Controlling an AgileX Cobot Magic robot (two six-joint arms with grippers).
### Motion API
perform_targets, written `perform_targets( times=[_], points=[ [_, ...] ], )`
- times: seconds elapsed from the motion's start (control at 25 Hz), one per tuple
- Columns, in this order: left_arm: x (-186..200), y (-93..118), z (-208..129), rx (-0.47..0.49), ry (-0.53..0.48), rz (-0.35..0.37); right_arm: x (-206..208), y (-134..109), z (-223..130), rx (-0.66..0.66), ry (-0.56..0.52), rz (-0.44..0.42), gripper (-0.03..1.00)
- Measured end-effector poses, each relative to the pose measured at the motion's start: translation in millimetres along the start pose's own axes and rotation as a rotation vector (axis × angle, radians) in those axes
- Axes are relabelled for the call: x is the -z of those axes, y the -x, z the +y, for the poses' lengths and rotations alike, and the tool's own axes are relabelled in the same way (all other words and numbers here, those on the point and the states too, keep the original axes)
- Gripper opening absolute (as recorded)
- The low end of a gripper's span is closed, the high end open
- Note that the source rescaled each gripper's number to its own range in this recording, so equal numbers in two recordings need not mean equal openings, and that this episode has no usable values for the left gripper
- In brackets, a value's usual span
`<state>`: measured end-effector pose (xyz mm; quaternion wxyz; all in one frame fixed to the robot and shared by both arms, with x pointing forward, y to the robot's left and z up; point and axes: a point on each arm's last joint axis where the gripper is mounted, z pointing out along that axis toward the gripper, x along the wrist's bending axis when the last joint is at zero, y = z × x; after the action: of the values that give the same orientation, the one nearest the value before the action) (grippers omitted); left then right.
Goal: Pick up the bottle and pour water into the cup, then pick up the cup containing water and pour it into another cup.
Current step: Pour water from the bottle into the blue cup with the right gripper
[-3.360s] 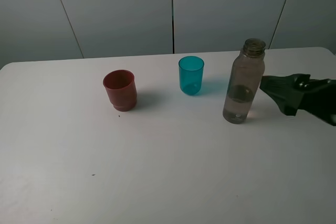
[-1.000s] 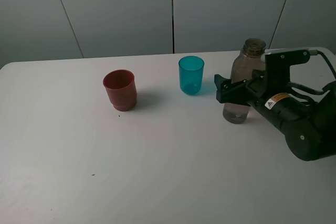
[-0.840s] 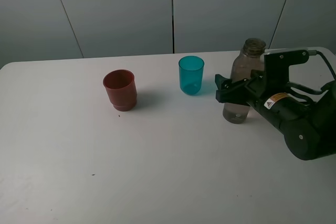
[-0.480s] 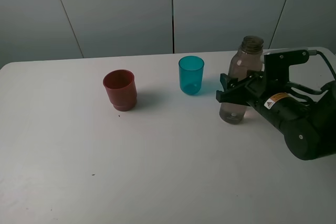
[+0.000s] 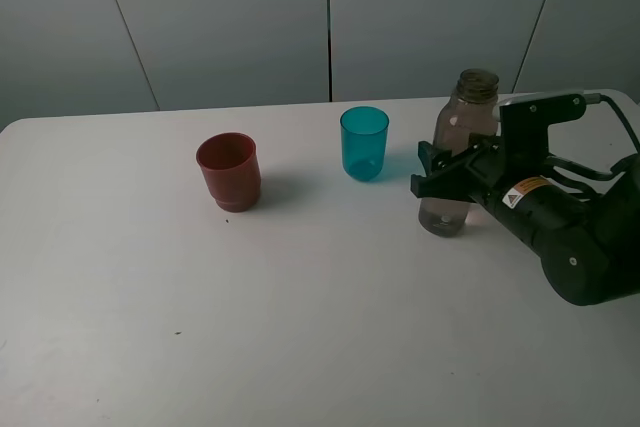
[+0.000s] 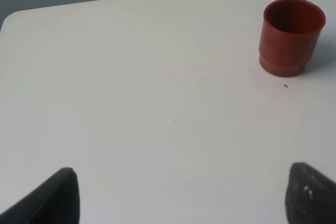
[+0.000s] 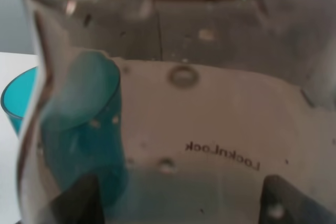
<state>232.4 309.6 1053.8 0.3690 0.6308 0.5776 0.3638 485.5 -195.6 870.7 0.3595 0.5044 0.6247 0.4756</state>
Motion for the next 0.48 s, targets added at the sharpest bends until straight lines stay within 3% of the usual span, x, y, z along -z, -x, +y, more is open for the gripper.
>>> perform_targets(
  times=[0.48],
  points=[
    [0.0, 0.0, 0.0, 0.0, 0.0, 0.0, 0.9, 0.0, 2.3, 0.01, -0.006, -0.001, 0.0]
  ],
)
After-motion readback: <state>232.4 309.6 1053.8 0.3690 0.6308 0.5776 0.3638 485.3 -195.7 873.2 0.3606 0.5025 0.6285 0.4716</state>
